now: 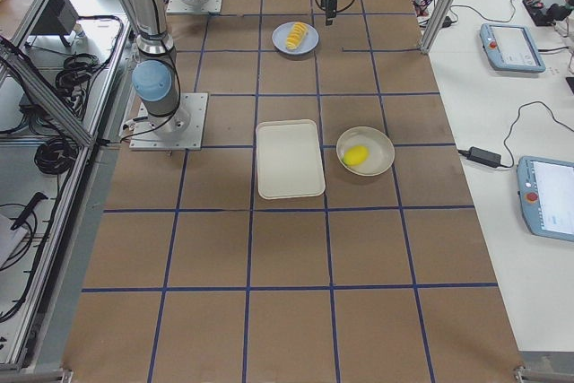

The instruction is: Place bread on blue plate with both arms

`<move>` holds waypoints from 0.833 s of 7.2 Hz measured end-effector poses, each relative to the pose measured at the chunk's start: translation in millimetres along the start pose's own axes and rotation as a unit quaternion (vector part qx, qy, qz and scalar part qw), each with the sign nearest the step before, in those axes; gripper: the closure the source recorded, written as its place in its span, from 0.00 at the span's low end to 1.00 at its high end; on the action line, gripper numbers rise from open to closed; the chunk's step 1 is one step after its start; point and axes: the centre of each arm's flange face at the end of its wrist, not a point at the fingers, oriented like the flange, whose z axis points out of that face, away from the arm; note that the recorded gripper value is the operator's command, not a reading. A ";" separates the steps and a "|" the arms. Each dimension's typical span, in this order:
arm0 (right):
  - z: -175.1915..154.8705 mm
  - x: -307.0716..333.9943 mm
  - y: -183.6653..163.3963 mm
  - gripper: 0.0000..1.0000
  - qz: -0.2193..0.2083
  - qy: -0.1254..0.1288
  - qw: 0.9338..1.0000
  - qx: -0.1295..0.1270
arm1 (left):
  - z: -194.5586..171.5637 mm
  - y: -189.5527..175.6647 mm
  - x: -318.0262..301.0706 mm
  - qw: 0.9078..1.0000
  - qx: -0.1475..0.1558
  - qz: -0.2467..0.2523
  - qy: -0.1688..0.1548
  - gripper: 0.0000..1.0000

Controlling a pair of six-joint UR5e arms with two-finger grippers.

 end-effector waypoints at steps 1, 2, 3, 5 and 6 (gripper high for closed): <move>-22.5 19.8 2.7 0.00 0.001 0.000 1.000 0.002 | 1.6 1.0 0.0 1.000 0.005 -0.008 -0.004 0.03; -37.9 30.4 6.9 0.00 0.005 -0.002 1.000 -0.001 | 4.0 4.1 -0.5 1.000 0.006 -0.012 -0.006 0.02; -47.8 36.0 10.4 0.01 0.005 -0.004 1.000 0.001 | 7.9 10.7 -1.3 1.000 0.004 -0.012 -0.007 0.00; -53.4 36.5 19.6 0.01 0.001 -0.008 1.000 0.000 | 16.2 21.2 -3.0 1.000 0.010 -0.007 -0.006 0.00; -48.9 37.0 23.1 0.01 0.002 -0.008 1.000 -0.006 | 14.7 20.9 -4.6 1.000 0.017 -0.006 -0.005 0.00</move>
